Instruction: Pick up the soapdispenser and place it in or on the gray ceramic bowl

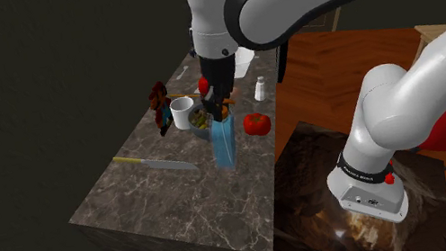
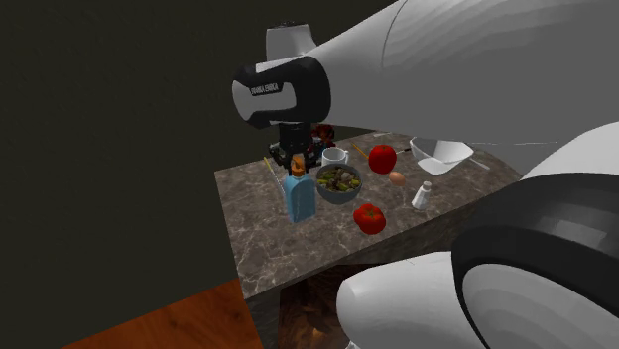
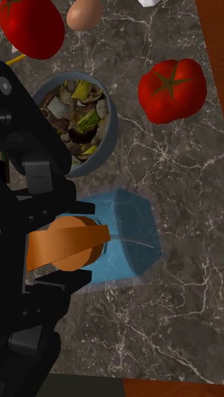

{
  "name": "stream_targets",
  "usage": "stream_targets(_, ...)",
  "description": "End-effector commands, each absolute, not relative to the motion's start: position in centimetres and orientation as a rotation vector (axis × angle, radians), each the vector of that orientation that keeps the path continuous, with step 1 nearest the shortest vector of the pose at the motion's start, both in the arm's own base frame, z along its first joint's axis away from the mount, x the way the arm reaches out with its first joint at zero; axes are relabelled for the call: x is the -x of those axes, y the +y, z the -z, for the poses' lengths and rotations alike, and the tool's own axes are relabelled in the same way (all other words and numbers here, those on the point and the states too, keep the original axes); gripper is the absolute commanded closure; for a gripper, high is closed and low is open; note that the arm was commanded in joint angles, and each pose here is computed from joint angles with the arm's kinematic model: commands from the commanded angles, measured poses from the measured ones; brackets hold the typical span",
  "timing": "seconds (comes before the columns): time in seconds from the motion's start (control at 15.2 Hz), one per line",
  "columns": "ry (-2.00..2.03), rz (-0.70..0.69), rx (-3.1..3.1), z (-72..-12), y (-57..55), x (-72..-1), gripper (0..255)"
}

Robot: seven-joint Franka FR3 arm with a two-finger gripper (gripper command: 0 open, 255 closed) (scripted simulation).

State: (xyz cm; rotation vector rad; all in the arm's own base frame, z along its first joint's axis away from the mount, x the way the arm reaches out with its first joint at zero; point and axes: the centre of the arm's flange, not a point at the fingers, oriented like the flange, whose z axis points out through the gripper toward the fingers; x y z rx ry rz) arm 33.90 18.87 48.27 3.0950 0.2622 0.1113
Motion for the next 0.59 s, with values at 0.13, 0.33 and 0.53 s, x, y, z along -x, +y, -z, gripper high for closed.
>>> stream_targets(0.13, 0.262, -0.111, -3.095, -50.4, 18.8, -33.8, 255)
stream_targets(0.33, 0.262, -0.111, -3.095, -52.0, 18.8, -33.8, 255)
stream_targets(0.53, 0.262, -0.111, -3.095, -53.6, 18.8, -33.8, 255)
